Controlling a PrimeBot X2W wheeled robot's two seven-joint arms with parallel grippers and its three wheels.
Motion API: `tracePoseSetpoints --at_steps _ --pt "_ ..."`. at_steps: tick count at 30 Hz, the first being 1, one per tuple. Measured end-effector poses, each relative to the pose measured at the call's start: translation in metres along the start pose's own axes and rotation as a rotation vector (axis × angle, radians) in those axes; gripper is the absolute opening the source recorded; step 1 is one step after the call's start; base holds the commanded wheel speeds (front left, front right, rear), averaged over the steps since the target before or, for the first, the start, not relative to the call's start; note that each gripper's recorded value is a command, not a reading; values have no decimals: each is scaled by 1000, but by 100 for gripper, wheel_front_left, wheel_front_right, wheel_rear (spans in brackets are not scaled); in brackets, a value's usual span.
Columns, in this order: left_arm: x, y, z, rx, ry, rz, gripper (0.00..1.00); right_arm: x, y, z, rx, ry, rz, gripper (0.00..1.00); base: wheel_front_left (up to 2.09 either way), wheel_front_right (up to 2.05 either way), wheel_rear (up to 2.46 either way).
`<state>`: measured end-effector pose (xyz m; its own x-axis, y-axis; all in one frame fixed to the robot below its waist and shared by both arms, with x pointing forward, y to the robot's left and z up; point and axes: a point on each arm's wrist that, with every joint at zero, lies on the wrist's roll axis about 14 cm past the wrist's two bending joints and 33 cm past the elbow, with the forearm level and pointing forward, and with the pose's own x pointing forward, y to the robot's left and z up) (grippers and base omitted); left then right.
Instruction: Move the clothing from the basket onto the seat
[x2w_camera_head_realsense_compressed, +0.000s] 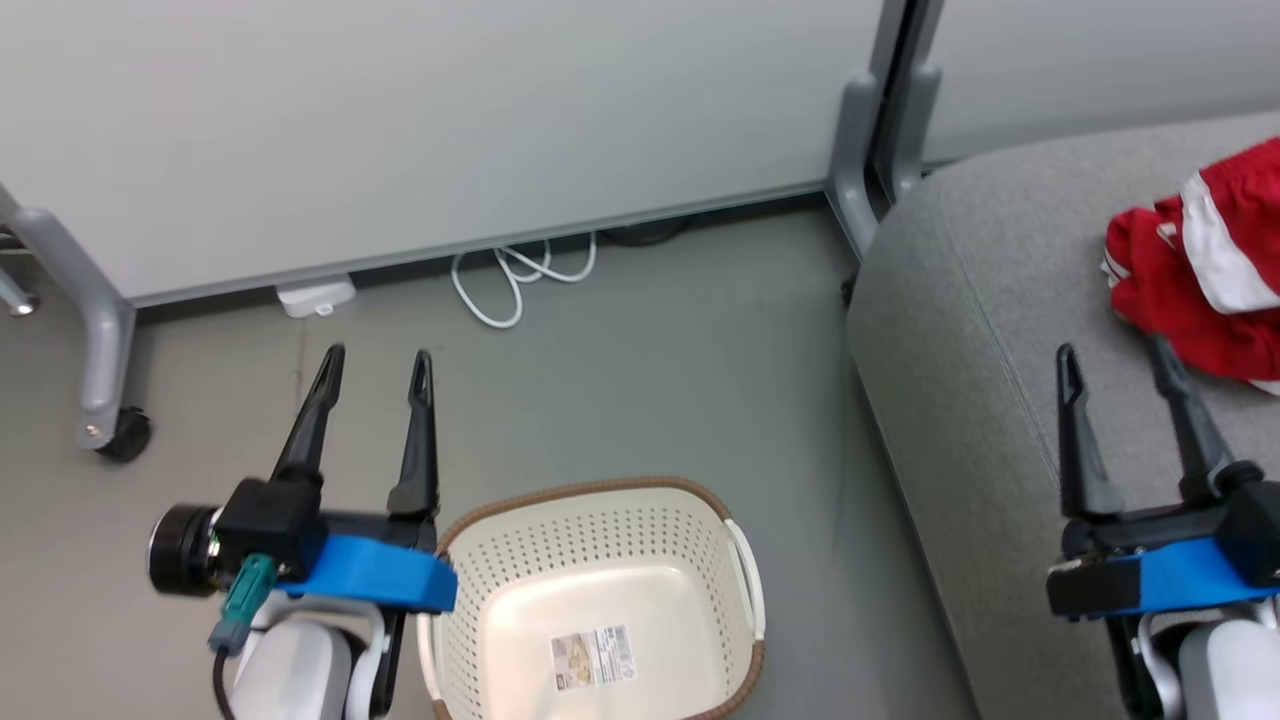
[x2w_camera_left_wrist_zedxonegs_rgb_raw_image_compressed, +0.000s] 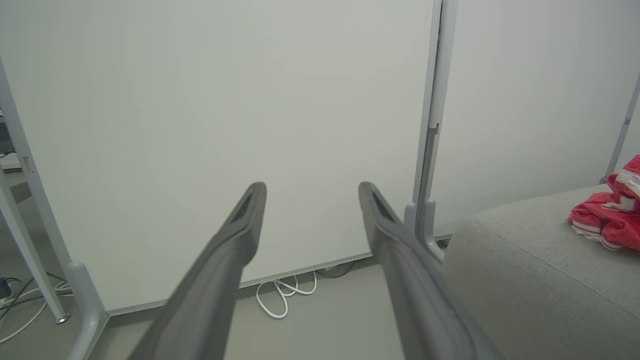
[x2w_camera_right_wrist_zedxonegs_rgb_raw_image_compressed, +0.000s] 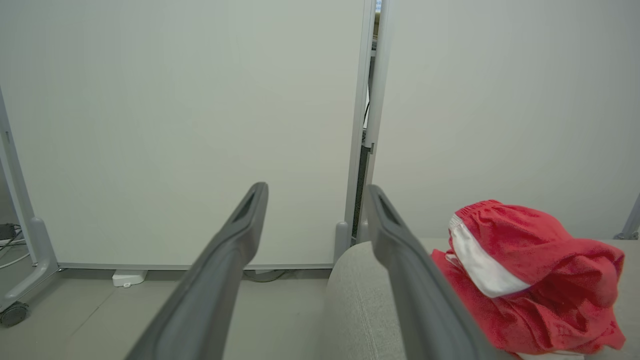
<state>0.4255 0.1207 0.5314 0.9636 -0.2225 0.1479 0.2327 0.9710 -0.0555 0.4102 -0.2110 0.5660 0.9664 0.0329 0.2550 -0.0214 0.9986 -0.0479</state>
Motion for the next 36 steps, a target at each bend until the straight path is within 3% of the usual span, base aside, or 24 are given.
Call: tracePoseSetpoints --at_steps 13,36 --pt "-65 50 2 21 17 185 100 -17 41 -13 83 52 70 100 0 0 0" --pt "-84 61 -7 2 46 232 100 -25 57 -38 115 134 97 100 0 0 0"
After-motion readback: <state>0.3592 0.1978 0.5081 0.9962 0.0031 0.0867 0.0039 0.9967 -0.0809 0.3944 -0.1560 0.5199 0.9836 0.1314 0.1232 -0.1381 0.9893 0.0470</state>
